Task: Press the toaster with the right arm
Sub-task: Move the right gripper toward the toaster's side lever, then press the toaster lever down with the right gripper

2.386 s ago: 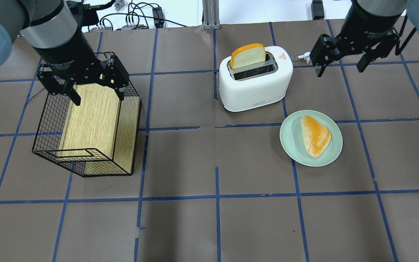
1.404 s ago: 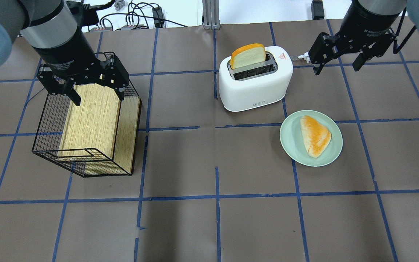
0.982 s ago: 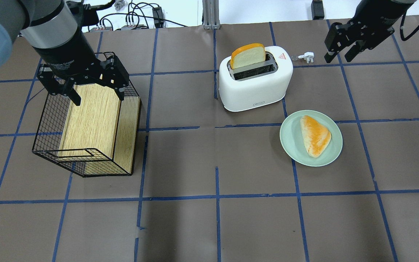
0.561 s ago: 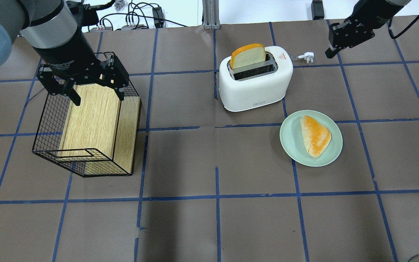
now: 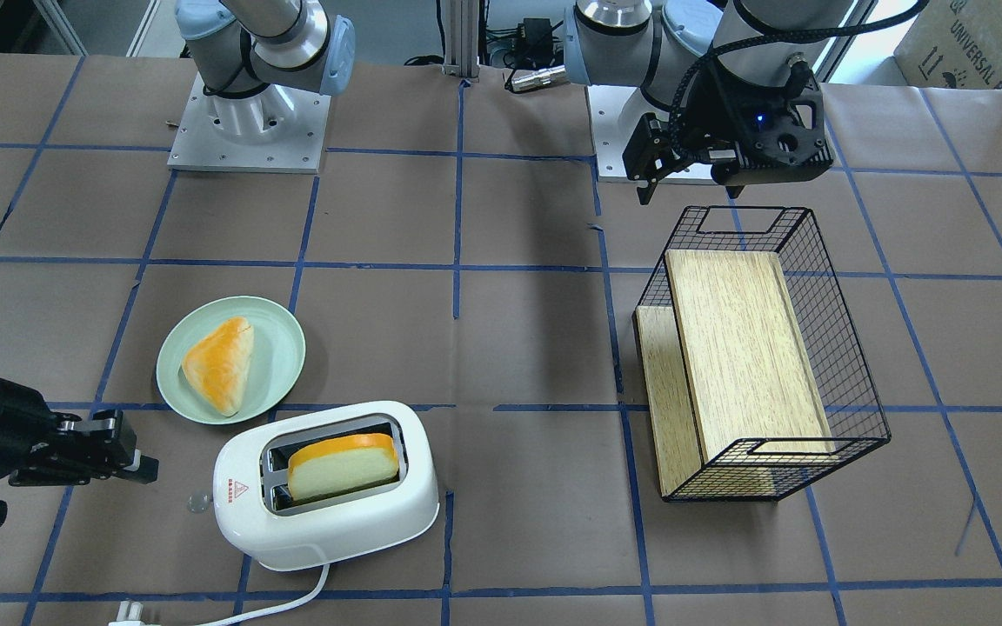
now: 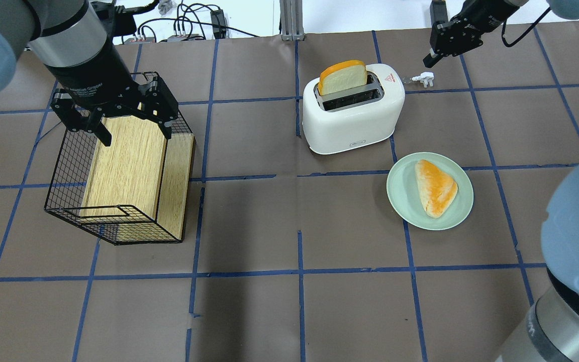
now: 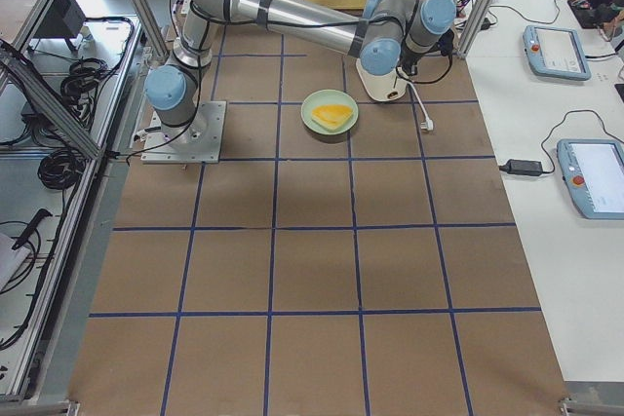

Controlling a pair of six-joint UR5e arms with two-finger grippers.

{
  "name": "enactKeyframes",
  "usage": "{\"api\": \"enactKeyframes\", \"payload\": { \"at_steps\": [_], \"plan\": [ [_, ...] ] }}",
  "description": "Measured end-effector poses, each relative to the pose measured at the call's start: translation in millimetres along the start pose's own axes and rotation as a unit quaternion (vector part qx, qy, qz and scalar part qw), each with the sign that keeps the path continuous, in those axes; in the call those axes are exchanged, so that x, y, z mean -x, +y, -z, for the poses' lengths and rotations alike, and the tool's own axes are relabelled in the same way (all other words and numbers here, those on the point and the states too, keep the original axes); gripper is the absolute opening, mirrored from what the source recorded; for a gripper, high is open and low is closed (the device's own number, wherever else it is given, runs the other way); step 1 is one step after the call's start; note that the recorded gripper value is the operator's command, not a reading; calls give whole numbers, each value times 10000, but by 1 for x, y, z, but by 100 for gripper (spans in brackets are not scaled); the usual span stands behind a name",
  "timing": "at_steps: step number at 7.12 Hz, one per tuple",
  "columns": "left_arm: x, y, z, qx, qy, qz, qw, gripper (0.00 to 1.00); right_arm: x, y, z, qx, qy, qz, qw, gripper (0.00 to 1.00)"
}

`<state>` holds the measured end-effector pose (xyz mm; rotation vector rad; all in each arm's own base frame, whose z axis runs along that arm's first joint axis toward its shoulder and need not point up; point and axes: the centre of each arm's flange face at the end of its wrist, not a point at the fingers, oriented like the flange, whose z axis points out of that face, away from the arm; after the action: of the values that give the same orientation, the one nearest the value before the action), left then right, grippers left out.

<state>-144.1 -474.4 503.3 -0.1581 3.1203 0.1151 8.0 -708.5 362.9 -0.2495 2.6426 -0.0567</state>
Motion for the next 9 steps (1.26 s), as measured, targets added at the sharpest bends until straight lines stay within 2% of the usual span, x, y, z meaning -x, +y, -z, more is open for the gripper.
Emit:
{"api": "enactKeyframes", "payload": {
  "at_steps": [3, 9],
  "plan": [
    [0, 0, 0, -3, 0, 0, 10000, 100, -12, -12, -22, 36, -327, -85, 9994, 3],
    [0, 0, 0, -4, 0, 0, 10000, 100, -26, -16, -57, 285, -486, -142, 9983, 3]
  ]
}}
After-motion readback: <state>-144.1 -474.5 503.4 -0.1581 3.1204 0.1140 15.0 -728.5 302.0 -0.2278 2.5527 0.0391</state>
